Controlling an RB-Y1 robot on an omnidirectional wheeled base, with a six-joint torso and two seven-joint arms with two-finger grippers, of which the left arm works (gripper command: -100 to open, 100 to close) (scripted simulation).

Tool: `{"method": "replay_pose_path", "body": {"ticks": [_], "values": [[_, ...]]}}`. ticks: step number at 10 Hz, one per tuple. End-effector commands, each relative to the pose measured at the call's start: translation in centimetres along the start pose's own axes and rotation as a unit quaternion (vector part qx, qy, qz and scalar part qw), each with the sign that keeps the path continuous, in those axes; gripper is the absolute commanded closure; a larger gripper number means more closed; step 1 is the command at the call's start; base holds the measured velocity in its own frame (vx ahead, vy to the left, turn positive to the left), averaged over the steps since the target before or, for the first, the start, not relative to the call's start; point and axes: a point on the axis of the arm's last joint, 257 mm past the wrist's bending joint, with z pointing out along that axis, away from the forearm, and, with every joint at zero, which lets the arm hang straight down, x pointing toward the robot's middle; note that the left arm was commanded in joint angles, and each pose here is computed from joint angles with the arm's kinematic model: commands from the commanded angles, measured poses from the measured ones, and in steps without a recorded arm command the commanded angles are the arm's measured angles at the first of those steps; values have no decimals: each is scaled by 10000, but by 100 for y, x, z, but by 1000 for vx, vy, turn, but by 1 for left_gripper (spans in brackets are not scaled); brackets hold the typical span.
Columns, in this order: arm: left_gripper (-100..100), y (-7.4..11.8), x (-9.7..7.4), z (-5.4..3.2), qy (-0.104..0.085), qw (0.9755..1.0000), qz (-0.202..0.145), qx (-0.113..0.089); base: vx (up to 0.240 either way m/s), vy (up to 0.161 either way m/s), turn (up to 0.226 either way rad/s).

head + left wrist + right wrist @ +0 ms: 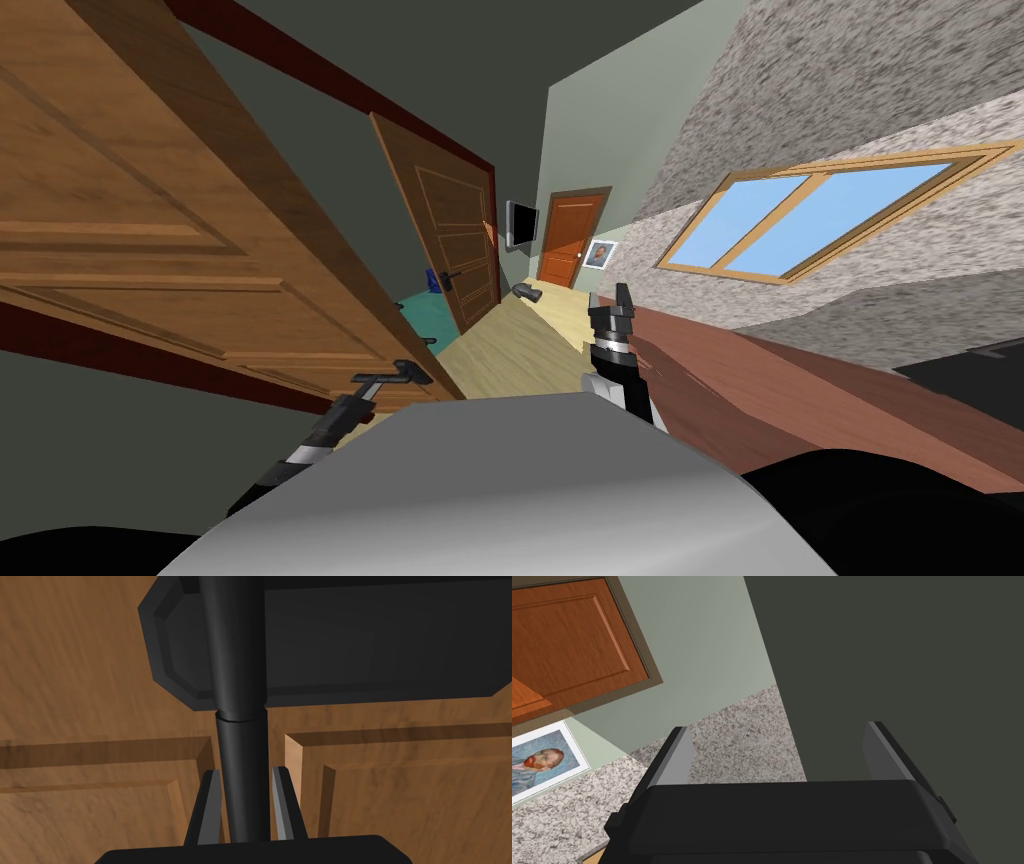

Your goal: Pull the door open

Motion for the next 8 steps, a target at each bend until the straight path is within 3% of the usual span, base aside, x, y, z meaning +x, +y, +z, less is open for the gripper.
{"method": "replay_pose_path", "body": {"ticks": [1,3,4,6,7,8], "values": [[100,16,76,-51,90,9999,-32,33,15,-3,-17],[100,44,63,-223,133,9999,-32,11,14,-6,-62],[100,19,78,-223,162,9998,-33,60,15,-1,-17],[100,37,72,-406,216,9998,-37,40,8,-2,-55],[100,17,84,-407,240,9997,-38,79,-1,-1,-18],[100,14,90,-501,280,9996,-42,85,2,1,-30]]}}
